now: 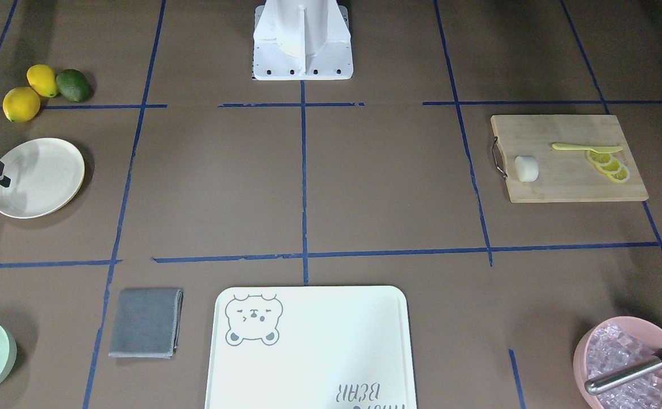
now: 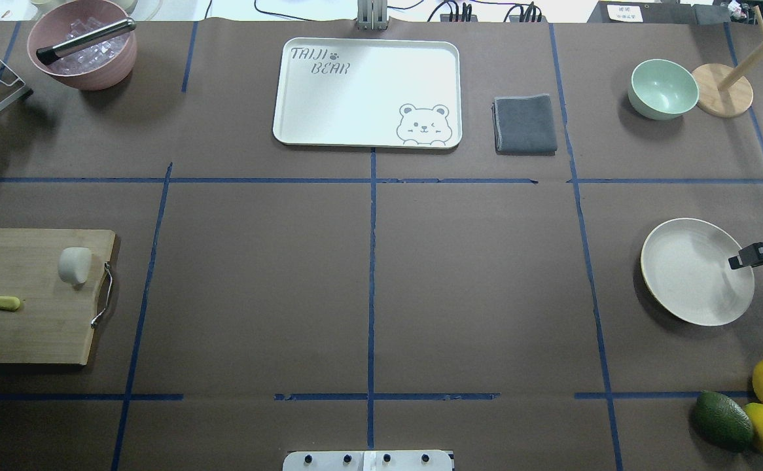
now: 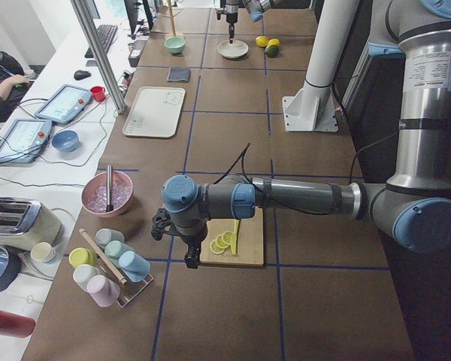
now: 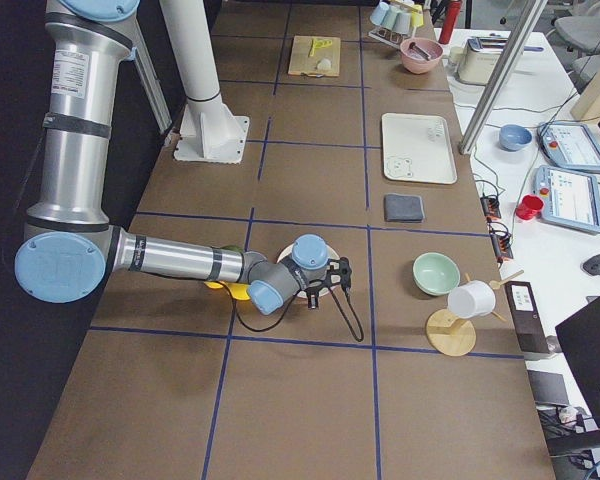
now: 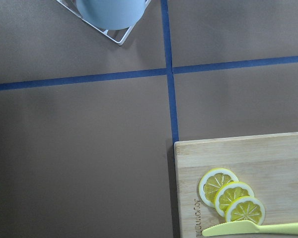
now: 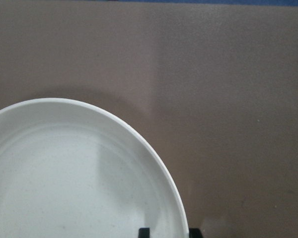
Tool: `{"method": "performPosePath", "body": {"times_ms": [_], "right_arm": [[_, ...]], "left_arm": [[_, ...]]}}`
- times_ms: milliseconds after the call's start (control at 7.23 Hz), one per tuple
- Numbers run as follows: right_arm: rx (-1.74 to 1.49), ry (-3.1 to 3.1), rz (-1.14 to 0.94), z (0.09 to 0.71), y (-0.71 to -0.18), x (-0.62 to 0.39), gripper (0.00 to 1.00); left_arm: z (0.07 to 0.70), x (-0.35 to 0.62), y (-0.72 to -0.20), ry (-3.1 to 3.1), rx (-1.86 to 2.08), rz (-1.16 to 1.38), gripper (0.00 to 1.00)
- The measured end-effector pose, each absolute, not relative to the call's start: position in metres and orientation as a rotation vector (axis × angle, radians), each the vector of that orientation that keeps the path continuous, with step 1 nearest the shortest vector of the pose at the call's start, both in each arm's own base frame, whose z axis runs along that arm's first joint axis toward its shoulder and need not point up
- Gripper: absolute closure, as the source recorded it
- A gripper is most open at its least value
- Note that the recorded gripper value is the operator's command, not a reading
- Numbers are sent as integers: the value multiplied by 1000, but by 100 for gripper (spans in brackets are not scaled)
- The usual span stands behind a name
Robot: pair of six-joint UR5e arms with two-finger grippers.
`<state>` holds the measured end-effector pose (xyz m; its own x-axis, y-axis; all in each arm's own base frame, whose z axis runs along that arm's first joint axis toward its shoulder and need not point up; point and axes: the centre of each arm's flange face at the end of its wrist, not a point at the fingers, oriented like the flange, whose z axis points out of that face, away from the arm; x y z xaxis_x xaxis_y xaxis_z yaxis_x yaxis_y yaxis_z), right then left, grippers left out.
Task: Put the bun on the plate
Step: 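Grip the plate rim with the right gripper and drag it toward the table center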
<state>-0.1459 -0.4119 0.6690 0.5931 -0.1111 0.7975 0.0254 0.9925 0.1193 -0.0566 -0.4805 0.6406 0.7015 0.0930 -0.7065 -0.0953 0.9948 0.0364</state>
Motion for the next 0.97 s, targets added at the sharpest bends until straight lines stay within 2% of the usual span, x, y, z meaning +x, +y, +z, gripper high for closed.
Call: {"method": "performPosePath", "body": {"times_ms": [553, 968], "right_arm": [[106, -968, -102, 650, -410, -149, 100], [83, -1059, -40, 586, -436, -184, 100]], "left_arm": [[641, -55, -481, 786, -4, 107, 0], [642, -55, -481, 786, -4, 108, 0]]}}
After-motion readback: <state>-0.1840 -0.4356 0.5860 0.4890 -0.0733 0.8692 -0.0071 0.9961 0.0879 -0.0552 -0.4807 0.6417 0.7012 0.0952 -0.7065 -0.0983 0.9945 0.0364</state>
